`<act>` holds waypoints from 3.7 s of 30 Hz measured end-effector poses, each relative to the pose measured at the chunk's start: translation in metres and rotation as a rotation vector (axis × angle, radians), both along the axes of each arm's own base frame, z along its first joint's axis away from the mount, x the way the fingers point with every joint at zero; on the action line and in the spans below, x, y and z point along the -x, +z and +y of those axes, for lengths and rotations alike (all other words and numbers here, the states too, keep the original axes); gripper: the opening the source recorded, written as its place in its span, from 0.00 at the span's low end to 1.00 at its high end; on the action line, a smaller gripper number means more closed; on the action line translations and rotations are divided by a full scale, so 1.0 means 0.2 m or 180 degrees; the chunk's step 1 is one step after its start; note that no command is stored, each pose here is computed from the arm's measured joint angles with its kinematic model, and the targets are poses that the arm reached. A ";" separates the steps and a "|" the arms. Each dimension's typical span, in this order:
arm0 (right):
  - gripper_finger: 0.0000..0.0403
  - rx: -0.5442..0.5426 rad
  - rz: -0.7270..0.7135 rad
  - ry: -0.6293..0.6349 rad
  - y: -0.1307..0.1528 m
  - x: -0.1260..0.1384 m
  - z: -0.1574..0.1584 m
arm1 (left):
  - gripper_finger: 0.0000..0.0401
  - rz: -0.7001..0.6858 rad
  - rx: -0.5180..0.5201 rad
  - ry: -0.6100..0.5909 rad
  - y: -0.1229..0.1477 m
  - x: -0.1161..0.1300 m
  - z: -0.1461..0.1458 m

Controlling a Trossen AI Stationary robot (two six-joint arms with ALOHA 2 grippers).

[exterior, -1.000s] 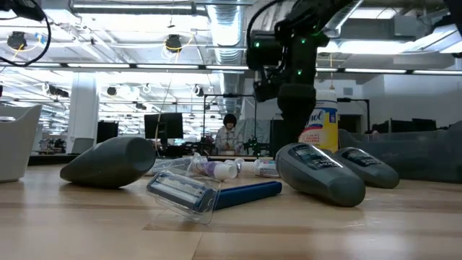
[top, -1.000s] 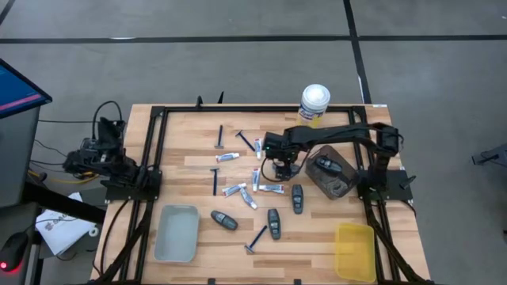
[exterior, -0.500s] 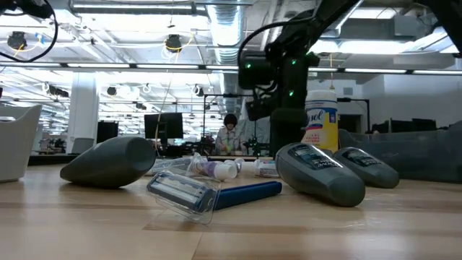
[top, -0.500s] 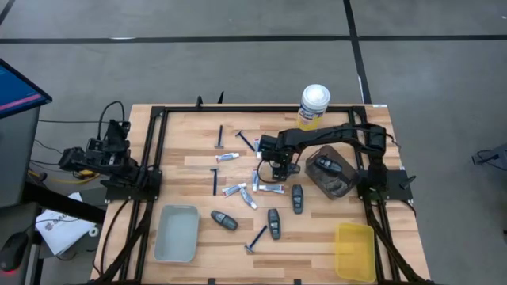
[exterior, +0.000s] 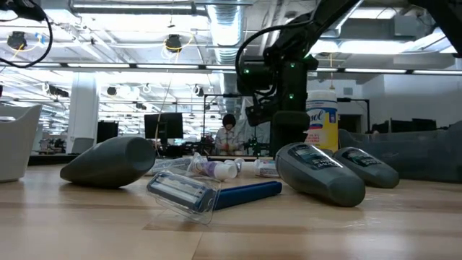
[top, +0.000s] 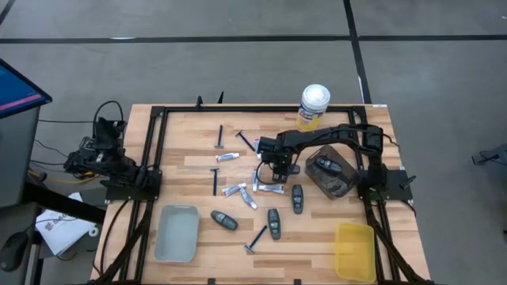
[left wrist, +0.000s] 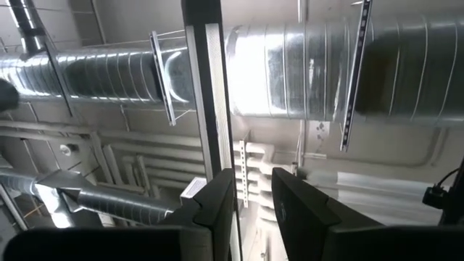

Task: Pick & Place Travel size toiletries
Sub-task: Put the gray deodorant into the black bin

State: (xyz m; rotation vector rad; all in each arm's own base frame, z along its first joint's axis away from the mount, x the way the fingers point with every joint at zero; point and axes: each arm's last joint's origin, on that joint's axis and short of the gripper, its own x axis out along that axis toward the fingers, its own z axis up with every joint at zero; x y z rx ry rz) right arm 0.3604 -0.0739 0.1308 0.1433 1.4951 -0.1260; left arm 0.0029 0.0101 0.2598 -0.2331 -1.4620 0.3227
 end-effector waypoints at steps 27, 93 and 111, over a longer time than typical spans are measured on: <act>0.42 0.0256 -0.1303 -0.0960 0.80 0.35 -0.08 | 0.23 -0.0004 0.0001 0.0004 0.00 0.00 0.00; 0.79 -0.0469 -0.0337 -0.3055 0.31 0.38 0.72 | 0.23 -0.0043 0.0010 -0.0101 0.00 0.00 0.00; 0.51 -0.0163 0.0077 -0.2987 0.02 0.28 0.71 | 0.23 -0.0045 0.0010 -0.0107 0.00 0.00 0.00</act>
